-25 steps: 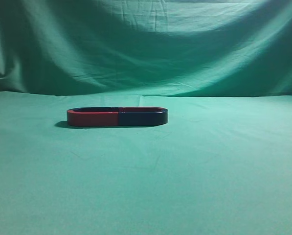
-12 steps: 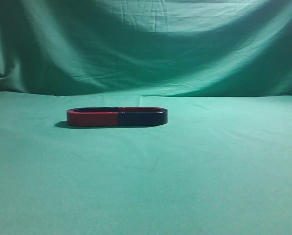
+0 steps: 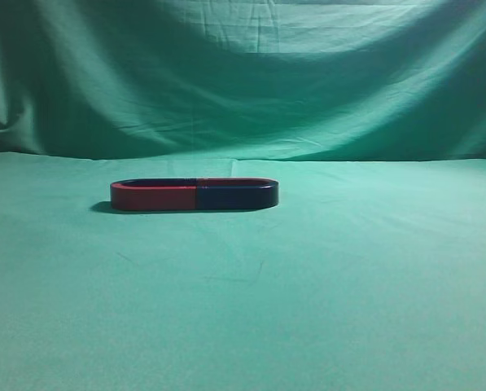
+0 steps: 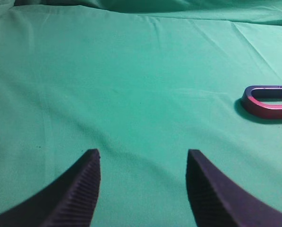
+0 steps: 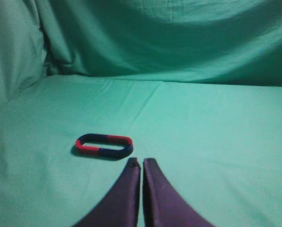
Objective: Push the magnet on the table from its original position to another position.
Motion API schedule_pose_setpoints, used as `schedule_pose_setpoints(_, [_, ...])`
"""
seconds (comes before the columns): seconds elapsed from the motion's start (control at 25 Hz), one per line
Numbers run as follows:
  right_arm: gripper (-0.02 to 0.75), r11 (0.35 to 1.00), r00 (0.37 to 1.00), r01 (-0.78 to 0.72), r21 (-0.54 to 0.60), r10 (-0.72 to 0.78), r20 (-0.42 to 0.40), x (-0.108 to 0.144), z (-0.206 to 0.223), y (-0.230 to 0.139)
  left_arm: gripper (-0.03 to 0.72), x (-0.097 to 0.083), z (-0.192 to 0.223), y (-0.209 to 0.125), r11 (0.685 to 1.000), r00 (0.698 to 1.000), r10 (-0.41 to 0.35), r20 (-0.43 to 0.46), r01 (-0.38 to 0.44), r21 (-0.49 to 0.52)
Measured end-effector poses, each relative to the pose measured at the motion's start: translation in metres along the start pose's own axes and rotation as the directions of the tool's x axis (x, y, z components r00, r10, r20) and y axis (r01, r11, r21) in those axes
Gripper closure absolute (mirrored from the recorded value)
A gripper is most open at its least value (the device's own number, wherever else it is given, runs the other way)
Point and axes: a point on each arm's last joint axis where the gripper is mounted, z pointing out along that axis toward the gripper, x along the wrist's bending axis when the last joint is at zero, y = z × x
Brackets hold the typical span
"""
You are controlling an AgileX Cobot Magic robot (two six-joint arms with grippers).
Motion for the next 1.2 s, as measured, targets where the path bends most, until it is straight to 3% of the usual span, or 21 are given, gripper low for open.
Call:
schedule_pose_setpoints(0.48, [0.738, 0.996, 0.95, -0.018, -0.087, 0.044, 0.31, -0.023, 0.086, -0.086, 0.316, 0.0, 0.0, 0.0, 1.0, 1.0, 0.0, 0.0, 0.0, 0.0])
schedule_pose_setpoints(0.68, [0.738, 0.997, 0.939, -0.025, -0.079, 0.05, 0.34, -0.031, 0.101, -0.119, 0.316, 0.0, 0.0, 0.0, 1.0, 1.0, 0.0, 0.0, 0.0, 0.0])
schedule_pose_setpoints(0.96, [0.738, 0.996, 0.92, -0.08, 0.044, 0.057, 0.388, -0.034, 0.101, -0.133, 0.316, 0.0, 0.0, 0.0, 1.0, 1.0, 0.0, 0.0, 0.0, 0.0])
schedule_pose_setpoints(1.2, [0.738, 0.995, 0.914, -0.086, 0.047, 0.06, 0.402, -0.035, 0.1, -0.134, 0.316, 0.0, 0.0, 0.0, 1.0, 1.0, 0.0, 0.0, 0.0, 0.0])
